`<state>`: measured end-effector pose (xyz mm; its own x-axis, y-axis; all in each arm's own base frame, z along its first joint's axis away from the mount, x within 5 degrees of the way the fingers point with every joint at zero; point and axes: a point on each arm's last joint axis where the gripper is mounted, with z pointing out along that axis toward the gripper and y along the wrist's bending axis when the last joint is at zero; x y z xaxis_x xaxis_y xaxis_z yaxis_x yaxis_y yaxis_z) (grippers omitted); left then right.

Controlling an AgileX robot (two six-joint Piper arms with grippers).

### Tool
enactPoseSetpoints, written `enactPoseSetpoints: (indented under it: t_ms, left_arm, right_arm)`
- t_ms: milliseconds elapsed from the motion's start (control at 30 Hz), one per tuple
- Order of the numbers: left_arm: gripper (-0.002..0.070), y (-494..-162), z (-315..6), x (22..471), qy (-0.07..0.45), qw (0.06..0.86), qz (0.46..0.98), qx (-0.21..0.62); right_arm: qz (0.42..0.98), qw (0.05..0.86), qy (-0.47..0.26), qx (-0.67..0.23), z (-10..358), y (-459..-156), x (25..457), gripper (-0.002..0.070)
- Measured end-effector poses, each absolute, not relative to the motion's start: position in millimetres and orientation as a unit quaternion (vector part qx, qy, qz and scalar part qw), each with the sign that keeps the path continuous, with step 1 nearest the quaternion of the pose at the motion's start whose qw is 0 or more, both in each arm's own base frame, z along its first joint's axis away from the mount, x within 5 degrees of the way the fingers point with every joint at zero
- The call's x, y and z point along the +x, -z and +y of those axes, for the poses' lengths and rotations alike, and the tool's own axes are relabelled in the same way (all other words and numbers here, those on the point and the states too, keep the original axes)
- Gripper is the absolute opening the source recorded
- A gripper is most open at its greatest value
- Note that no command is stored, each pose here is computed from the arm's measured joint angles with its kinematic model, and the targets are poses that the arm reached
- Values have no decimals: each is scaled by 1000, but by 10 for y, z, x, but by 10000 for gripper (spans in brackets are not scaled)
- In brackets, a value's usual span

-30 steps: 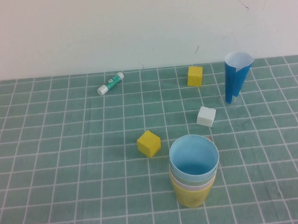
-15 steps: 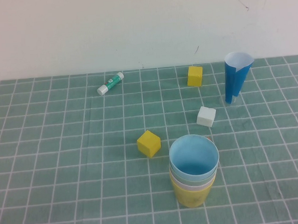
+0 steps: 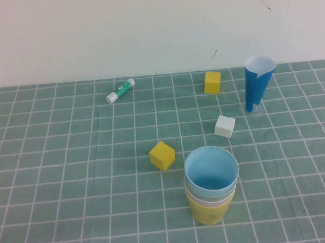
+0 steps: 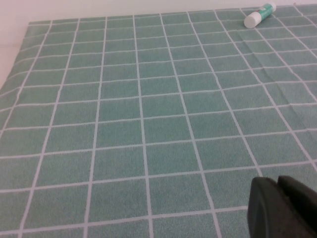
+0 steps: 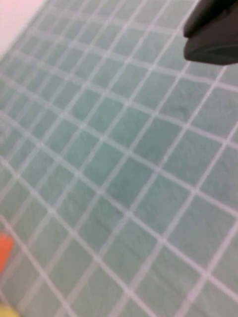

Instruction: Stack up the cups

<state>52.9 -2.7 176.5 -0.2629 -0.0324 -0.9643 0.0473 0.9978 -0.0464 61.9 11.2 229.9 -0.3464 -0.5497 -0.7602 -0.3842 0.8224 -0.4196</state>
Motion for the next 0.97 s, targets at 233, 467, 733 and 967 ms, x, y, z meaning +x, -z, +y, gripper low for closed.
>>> enactPoseSetpoints:
  t_ms: [233, 467, 733, 967]
  left_arm:
    - [-1, -1764, -27, 529, 33, 607, 794, 5]
    - [-1, -1763, -27, 529, 33, 606, 795, 5]
    - [-1, -1763, -27, 529, 33, 606, 795, 5]
    - [-1, -1763, -27, 529, 33, 606, 795, 5]
  right_arm:
    - [785, 561, 132, -230, 36, -1833, 541, -1]
    - [788, 560, 142, -214, 16, -1696, 513, -1]
    - [790, 563, 135, -204, 17, -1697, 512, -1]
    - [789, 565, 135, -203, 17, -1701, 513, -1]
